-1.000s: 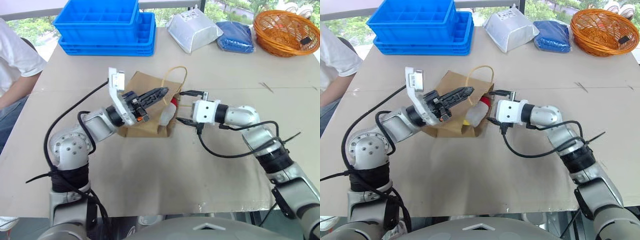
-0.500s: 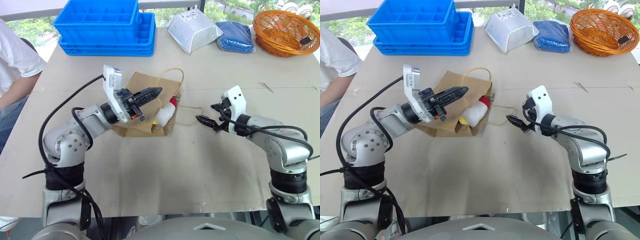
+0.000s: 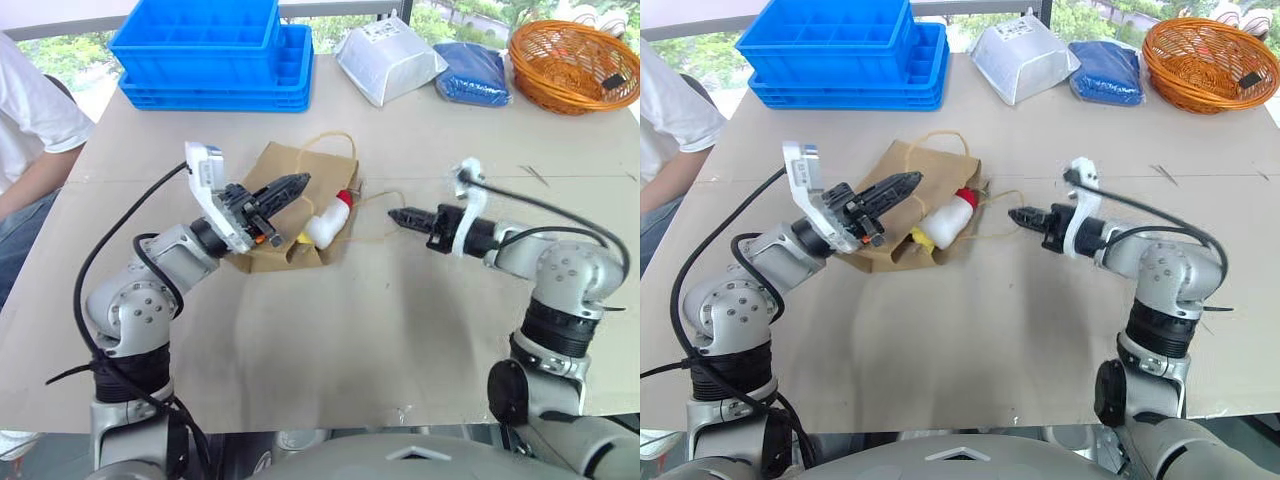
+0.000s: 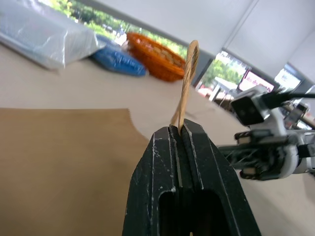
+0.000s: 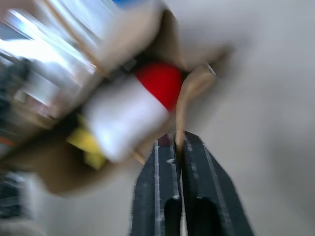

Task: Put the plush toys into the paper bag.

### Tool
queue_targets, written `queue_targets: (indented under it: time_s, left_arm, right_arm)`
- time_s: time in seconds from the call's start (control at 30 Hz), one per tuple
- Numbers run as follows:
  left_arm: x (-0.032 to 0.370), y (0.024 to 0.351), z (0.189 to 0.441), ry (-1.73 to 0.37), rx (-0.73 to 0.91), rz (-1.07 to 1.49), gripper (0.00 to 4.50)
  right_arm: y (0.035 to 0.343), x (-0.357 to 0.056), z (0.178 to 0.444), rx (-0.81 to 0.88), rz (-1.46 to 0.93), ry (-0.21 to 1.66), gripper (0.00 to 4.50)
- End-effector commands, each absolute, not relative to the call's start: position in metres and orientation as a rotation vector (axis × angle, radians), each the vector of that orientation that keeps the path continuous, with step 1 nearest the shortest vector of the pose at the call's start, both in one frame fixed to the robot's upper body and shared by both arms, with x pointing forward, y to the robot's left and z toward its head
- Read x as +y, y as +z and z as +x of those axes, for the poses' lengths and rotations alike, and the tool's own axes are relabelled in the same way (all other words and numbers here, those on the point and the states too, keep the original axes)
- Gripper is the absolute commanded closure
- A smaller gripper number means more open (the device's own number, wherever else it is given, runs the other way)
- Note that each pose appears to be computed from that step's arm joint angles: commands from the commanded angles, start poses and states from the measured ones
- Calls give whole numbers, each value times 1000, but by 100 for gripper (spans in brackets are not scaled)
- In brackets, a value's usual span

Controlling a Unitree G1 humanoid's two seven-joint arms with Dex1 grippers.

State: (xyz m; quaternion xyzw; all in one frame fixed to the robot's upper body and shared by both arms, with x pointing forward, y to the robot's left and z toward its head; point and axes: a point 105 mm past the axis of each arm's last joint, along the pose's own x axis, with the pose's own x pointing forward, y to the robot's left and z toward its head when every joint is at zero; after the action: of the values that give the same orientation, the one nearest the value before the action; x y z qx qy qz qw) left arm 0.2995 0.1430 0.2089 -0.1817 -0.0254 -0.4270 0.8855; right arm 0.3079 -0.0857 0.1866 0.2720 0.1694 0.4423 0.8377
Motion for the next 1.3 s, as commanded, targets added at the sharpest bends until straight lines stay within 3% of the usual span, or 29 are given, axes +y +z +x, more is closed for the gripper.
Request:
queue_targets:
  time_s: [0.03, 0.2, 0.57, 0.63, 0.87, 0.97, 1.07, 1.1, 1.13, 1.3]
  left_arm:
    - [151, 241, 301, -893, -162, -495, 450]
    - [155, 259, 314, -890, -211, -585, 450]
    - [125, 291, 339, -938, -287, -494, 450]
    - [125, 293, 344, -951, -268, -464, 450]
    - [118, 255, 368, -937, -160, -179, 450]
    - [113, 251, 371, -974, -153, -123, 450]
    - [114, 253, 357, -1097, -128, -122, 450]
    - [119, 255, 355, -1101, -122, -120, 379]
    - [124, 257, 354, -1094, -120, -117, 353]
    - [150, 255, 334, -1110, -60, -122, 127]
  right_arm:
    - [245, -95, 286, 127, 568, 1098, 446]
    - [313, -96, 266, -115, 500, 1202, 446]
    - [339, -104, 250, -120, 562, 1076, 446]
    - [331, -100, 250, -69, 523, 1042, 446]
    - [297, -83, 254, 44, 408, 983, 446]
    - [268, -86, 262, 89, 251, 924, 446]
    - [257, -97, 262, 82, 201, 944, 446]
    - [258, -103, 263, 59, 180, 937, 395]
    - [260, -106, 264, 41, 161, 929, 369]
    - [262, -118, 240, 6, -55, 1038, 133]
